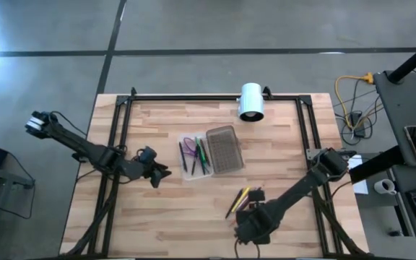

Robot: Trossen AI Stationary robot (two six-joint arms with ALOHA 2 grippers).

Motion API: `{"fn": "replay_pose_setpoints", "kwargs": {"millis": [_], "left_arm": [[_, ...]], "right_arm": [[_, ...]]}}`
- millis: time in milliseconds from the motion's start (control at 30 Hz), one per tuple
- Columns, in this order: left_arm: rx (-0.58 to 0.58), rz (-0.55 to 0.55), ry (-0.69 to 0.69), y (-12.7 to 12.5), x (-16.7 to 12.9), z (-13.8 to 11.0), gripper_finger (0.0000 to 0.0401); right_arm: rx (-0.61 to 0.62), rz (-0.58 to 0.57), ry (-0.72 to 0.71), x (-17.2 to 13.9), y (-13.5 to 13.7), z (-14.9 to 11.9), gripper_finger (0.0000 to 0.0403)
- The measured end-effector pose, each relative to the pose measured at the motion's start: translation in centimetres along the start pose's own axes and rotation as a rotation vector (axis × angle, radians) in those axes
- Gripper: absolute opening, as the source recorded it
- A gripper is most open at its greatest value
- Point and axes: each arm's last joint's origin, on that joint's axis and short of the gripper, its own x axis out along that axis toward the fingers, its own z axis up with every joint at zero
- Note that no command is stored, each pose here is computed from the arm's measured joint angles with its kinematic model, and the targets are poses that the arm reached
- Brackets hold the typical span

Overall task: Pick & place school supplies into a supply box
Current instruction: Put the orange pencil into the black supply box

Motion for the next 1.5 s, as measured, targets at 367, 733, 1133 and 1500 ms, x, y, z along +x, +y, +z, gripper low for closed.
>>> {"fn": "replay_pose_setpoints", "kwargs": {"millis": [367,733,1133,1500], "left_arm": [[-0.009,0.001,0.004,-0.1,0.2,-0.1,0.0169],[-0.084,-0.069,-0.022,-0.9,0.4,0.2,0.0169],[0.094,0.108,0.083,-9.2,5.7,1.6,0.0169],[0.209,0.311,0.194,-18.2,12.7,2.4,0.0169]], "right_arm": [[-0.131,0.000,-0.009,1.1,-2.1,-0.1,0.0127],[-0.135,0.000,-0.030,1.3,-3.2,0.4,0.0127],[0.122,-0.007,-0.137,-2.0,-1.2,-2.1,0.0127],[0.280,0.008,-0.198,-2.8,2.8,-5.7,0.0127]]}}
